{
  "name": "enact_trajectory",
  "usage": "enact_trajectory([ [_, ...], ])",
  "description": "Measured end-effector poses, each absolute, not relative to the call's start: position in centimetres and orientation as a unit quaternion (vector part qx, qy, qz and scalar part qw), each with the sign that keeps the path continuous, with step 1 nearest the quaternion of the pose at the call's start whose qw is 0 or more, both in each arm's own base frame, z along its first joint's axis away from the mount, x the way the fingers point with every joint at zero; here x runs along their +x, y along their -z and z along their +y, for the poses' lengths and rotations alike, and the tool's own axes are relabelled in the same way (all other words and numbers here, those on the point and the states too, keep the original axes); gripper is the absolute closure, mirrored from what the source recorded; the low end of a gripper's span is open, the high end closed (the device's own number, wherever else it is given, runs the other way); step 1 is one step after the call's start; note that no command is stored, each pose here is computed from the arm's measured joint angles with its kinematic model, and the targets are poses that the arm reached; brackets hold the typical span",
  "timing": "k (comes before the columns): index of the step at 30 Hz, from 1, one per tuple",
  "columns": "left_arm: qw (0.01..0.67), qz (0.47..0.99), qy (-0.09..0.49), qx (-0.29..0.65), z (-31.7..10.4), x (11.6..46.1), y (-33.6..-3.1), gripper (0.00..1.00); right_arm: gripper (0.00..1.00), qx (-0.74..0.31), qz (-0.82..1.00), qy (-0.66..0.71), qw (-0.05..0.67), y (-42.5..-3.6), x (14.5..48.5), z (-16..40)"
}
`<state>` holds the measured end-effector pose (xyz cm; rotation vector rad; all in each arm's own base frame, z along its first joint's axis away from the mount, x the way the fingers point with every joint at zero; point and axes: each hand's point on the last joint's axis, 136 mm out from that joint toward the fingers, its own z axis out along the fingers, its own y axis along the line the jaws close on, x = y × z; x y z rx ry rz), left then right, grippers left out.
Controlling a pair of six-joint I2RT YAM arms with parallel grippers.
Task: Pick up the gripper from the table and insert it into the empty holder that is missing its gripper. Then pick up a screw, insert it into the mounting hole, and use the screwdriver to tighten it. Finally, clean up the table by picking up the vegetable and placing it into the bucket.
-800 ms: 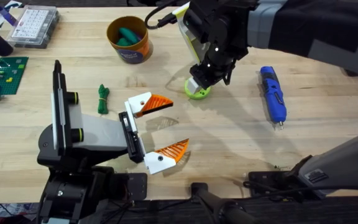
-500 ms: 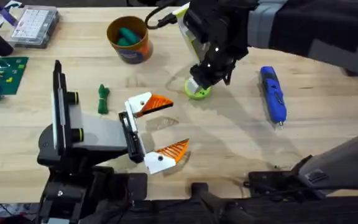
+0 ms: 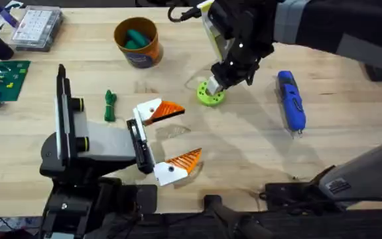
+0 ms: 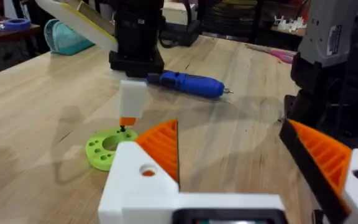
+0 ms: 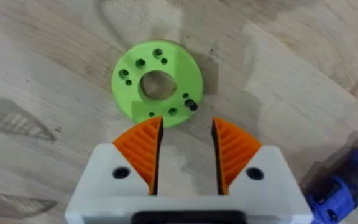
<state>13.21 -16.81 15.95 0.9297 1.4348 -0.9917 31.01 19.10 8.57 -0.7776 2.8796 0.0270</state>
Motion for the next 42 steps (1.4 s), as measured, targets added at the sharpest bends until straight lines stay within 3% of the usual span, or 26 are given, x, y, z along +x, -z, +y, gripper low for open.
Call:
enact_trajectory([
  [42, 0.55, 0.606, 0.419, 0.393, -16.8, 13.2, -16.0, 0.015, 0.531, -0.247, 0.965, -0.027, 0.083, -7.0, 31.3, 18.8],
])
